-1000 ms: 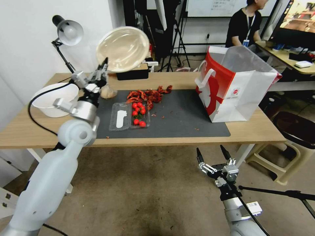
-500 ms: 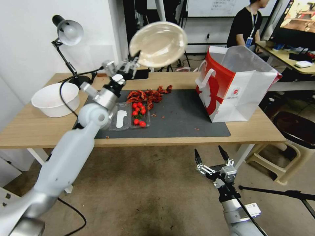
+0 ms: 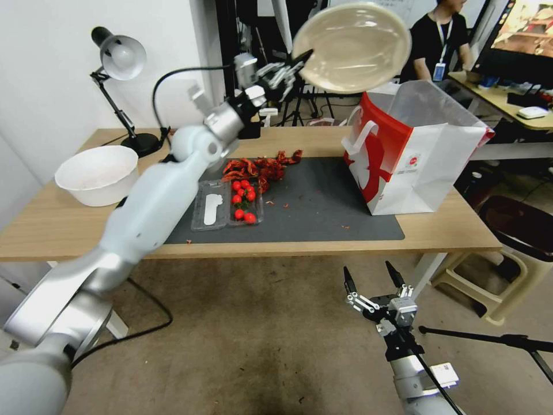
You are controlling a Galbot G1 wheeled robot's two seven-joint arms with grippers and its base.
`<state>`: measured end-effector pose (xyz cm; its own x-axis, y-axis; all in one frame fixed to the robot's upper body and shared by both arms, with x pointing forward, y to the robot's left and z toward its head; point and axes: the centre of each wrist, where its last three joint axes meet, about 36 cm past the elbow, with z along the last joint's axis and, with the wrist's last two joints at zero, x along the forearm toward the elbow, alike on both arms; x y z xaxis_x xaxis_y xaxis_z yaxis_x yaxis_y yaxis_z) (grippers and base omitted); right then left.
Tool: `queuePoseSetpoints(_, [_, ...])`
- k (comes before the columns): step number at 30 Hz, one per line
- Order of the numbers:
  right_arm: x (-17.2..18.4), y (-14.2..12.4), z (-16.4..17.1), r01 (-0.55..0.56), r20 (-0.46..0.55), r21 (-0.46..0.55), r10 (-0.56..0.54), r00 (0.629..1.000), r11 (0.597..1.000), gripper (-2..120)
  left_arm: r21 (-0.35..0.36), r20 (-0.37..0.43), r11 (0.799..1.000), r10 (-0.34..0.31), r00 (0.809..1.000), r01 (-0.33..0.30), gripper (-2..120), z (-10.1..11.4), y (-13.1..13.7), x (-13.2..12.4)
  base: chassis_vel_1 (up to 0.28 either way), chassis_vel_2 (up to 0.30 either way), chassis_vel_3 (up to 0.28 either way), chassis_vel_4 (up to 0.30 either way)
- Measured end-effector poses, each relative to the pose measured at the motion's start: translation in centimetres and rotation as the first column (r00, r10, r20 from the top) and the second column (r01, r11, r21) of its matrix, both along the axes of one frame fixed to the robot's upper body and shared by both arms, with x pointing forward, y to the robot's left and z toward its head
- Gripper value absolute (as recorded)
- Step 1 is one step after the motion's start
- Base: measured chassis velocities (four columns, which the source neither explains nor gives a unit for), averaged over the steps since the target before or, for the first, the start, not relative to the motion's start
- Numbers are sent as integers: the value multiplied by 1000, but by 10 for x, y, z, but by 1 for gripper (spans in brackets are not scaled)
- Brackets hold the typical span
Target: Pick up the trash from the table and place it into the takeout bag.
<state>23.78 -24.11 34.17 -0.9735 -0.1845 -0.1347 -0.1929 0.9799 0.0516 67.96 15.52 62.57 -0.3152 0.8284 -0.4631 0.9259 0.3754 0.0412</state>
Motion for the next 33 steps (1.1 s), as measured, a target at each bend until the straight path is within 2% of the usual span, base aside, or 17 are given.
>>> queuePoseSetpoints(5, [-3, -1, -3, 6, -2, 0, -6, 1000, 1000, 100, 30, 3, 999, -31, 1000, 31, 3, 5, -18, 14, 0, 0, 0, 0])
queuePoseSetpoints(10, [-4, -1, -5, 8, -3, 2, -8, 1000, 1000, 100, 71, 27, 997, -28, 999, 26, 3, 7, -33, 25, 0, 0, 0, 0])
queuePoseSetpoints(13, [-5, 0, -8, 6, -5, 4, -6, 1000, 1000, 100, 101, 55, 994, -38, 998, 32, 3, 16, -57, 30, 0, 0, 0, 0])
queuePoseSetpoints(14, [-5, 0, -8, 6, -5, 4, -6, 1000, 1000, 100, 101, 55, 994, -38, 998, 32, 3, 16, -57, 30, 0, 0, 0, 0])
queuePoseSetpoints(17, [-8, 1, -10, 3, -7, 7, -3, 1000, 1000, 100, 114, 55, 993, -42, 998, 35, 3, 22, -85, 37, 0, 0, 0, 0])
queuePoseSetpoints(18, [-8, 1, -10, 3, -7, 7, -3, 1000, 1000, 100, 114, 55, 993, -42, 998, 35, 3, 22, -85, 37, 0, 0, 0, 0])
queuePoseSetpoints(21, [-10, 0, -11, 3, -6, 7, -3, 1000, 1000, 100, 140, 54, 990, -41, 998, 33, 3, 25, -114, 42, 0, 0, 0, 0])
queuePoseSetpoints(22, [-10, 0, -11, 3, -6, 7, -3, 1000, 1000, 100, 140, 54, 990, -41, 998, 33, 3, 25, -114, 42, 0, 0, 0, 0])
queuePoseSetpoints(24, [-12, -2, -12, 6, -6, 5, -6, 1000, 1000, 100, 176, 88, 984, -15, 996, -1, 3, 25, -131, 45, 0, 0, 0, 0])
queuePoseSetpoints(25, [-12, -2, -12, 6, -6, 5, -6, 1000, 1000, 100, 176, 88, 984, -15, 996, -1, 3, 25, -131, 45, 0, 0, 0, 0])
queuePoseSetpoints(28, [-15, -2, -12, 6, -11, 5, -6, 1000, 1000, 100, 248, 155, 968, -6, 988, -33, 3, 25, -147, 47, 0, 0, 0, 0])
queuePoseSetpoints(29, [-15, -2, -12, 6, -11, 5, -6, 1000, 1000, 100, 248, 155, 968, -6, 988, -33, 3, 25, -147, 47, 0, 0, 0, 0])
queuePoseSetpoints(31, [-17, -1, -10, 6, -10, 9, -6, 1000, 1000, 100, 309, 214, 949, 0, 977, -68, 3, 28, -153, 48, 0, 0, 0, 0])
queuePoseSetpoints(32, [-17, -1, -10, 6, -10, 9, -6, 1000, 1000, 100, 309, 214, 949, 0, 977, -68, 3, 28, -153, 48, 0, 0, 0, 0])
queuePoseSetpoints(33, [-17, -1, -9, 6, -10, 10, -6, 1000, 1000, 100, 331, 237, 939, 15, 971, -96, 3, 29, -155, 47, 0, 0, 0, 0])
